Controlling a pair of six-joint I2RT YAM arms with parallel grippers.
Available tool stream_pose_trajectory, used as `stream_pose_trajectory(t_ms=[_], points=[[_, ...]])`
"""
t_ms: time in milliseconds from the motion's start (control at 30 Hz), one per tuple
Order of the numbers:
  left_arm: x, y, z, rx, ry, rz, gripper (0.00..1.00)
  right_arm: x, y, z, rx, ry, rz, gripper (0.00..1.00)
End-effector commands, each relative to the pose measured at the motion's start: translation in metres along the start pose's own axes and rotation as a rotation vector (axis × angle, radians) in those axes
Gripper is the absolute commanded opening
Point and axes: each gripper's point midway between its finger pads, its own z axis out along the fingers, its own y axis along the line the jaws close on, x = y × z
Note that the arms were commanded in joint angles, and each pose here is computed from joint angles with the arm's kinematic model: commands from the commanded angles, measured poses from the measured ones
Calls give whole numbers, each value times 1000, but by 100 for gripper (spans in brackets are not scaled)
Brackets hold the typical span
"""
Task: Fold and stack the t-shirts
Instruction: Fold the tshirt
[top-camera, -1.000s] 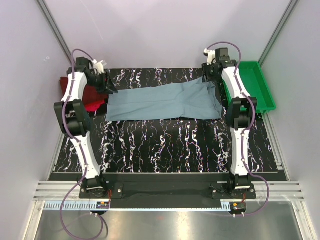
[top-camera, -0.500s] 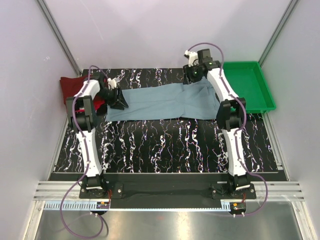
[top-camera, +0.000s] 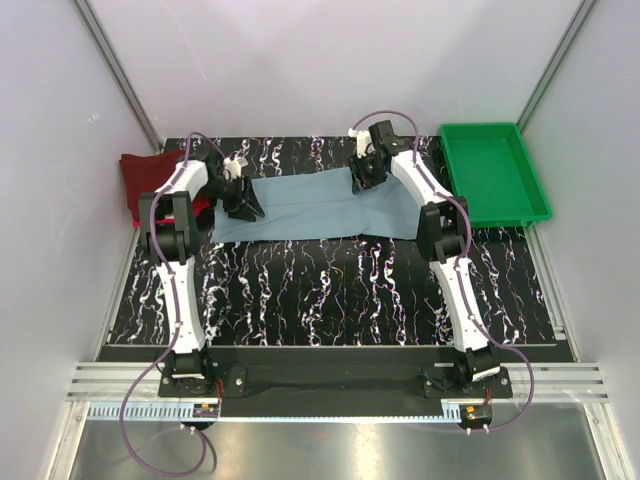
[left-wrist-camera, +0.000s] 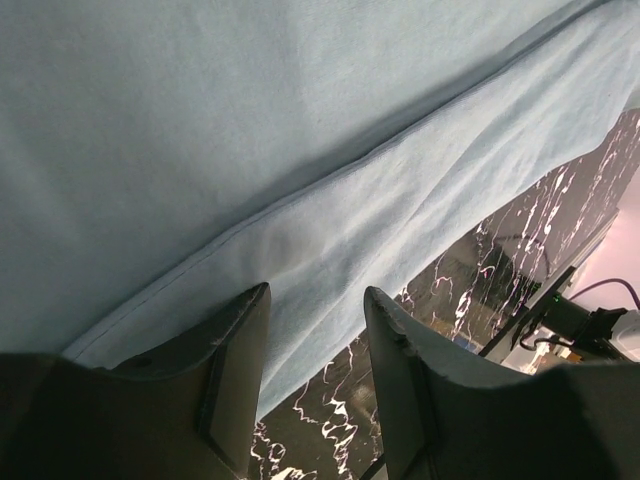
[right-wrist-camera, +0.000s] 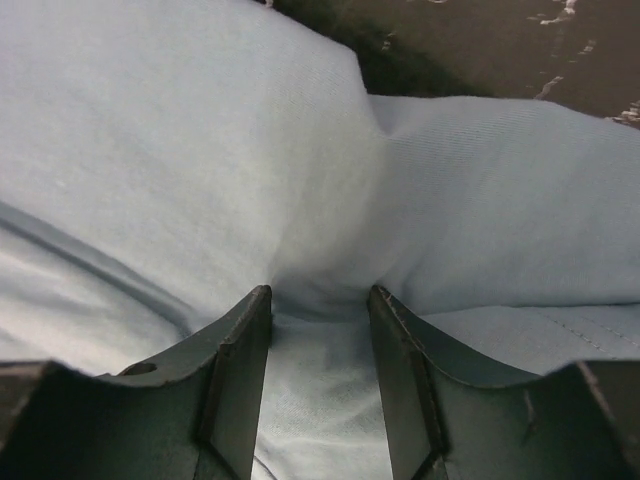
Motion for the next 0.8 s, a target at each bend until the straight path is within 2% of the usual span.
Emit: stream_pose_trajectory(t_ms=[0,333,533,767], points=[[-7,-15,-6,39,-30,24,47,-15,-21,-16,144,-31,-33,52],[-12,-15,0,52,-36,0,47,1,-29,-53,242,31,-78,51],[-14,-14,4,60,-35,-8,47,-16,-36,-81,327,-11,-102,51],[-15,-10,7,58,-35,-17,47,-41,-58,-90,439,-71,-169,52]])
